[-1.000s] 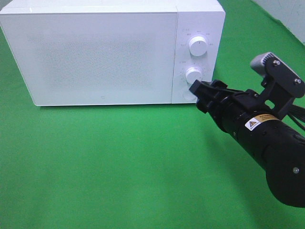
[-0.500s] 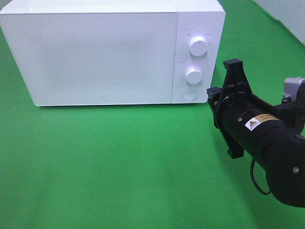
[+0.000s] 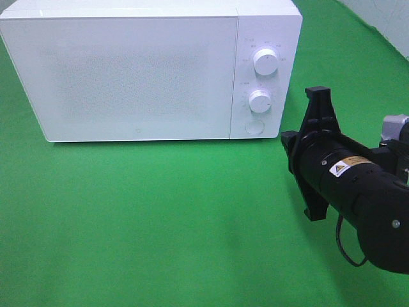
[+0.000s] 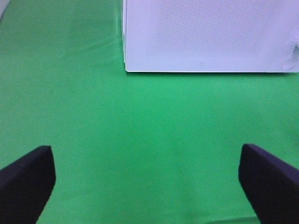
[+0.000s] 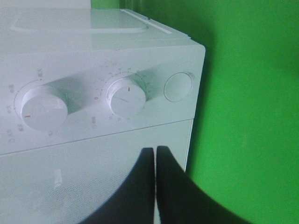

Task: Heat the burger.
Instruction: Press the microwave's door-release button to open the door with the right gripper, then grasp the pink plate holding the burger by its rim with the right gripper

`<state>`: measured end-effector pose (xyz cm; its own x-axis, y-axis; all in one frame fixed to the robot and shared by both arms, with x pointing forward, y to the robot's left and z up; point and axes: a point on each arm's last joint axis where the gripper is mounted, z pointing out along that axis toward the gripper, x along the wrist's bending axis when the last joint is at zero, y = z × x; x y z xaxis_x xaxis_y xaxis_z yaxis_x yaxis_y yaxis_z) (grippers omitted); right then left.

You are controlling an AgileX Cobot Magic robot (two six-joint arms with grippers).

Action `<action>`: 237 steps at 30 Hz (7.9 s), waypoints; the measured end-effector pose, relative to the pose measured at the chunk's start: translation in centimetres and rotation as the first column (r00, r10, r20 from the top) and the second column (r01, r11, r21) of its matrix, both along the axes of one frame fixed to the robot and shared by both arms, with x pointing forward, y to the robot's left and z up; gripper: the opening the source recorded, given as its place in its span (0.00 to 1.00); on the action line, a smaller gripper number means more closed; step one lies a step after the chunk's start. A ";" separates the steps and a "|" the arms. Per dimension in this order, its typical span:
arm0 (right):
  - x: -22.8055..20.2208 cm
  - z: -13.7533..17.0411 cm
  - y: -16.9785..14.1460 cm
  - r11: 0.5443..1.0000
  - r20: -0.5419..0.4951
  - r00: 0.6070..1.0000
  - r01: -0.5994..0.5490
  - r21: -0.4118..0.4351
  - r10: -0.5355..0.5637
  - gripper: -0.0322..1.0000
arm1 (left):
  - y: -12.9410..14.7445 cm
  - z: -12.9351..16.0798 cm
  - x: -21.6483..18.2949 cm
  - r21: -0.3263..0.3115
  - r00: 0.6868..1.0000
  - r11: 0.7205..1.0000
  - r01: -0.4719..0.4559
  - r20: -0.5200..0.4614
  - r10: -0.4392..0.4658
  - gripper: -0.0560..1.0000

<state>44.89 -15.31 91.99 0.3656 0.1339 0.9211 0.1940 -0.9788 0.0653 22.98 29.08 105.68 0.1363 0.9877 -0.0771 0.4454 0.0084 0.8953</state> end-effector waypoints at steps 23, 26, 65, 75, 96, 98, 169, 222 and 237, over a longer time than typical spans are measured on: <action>7.1 -3.5 2.4 0.998 -0.100 0.994 0.057 0.033 -0.053 0.04 | 0.0 0.0 0.0 0.000 1.000 1.000 0.000 0.000 0.000 0.99; 7.5 -3.7 2.6 0.997 -0.102 0.993 0.062 0.036 -0.058 0.04 | 0.0 0.0 0.0 0.000 1.000 1.000 0.000 0.000 0.000 0.99; 13.0 -6.4 3.2 0.973 -0.132 0.974 0.201 0.117 -0.185 0.04 | 0.0 0.0 0.0 0.000 1.000 1.000 0.000 0.000 0.000 0.99; 13.1 -6.3 3.4 0.968 -0.132 0.972 0.214 0.133 -0.197 0.04 | 0.0 0.0 0.0 0.000 1.000 1.000 0.000 0.000 0.000 0.99; 14.0 -8.0 4.0 0.953 -0.043 0.966 0.257 0.160 -0.253 0.04 | 0.0 0.0 0.0 0.000 1.000 1.000 0.000 0.000 0.000 0.99; 14.0 -8.0 4.0 0.954 -0.046 0.967 0.256 0.158 -0.251 0.04 | 0.0 0.0 0.0 0.000 1.000 1.000 0.000 0.000 0.000 0.99; 5.8 1.4 3.1 0.656 -0.297 0.780 -0.624 -0.425 0.550 0.04 | 0.0 0.0 0.0 0.000 1.000 1.000 0.000 0.000 0.000 0.99; 2.1 6.4 0.9 -0.947 -0.961 -0.174 0.204 -0.247 0.213 0.56 | 0.0 0.0 0.0 0.000 1.000 1.000 0.000 0.000 0.000 0.99; 4.8 9.2 5.3 -0.927 -0.976 0.056 0.328 -0.180 0.209 0.87 | 0.0 0.0 0.0 0.000 1.000 1.000 0.000 0.000 0.000 0.99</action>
<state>49.67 -10.00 101.21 -0.8041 -0.3332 -0.4923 -0.3715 0.9282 -0.0213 22.98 29.08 105.68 0.1363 0.9877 -0.0771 0.4454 0.0084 0.8953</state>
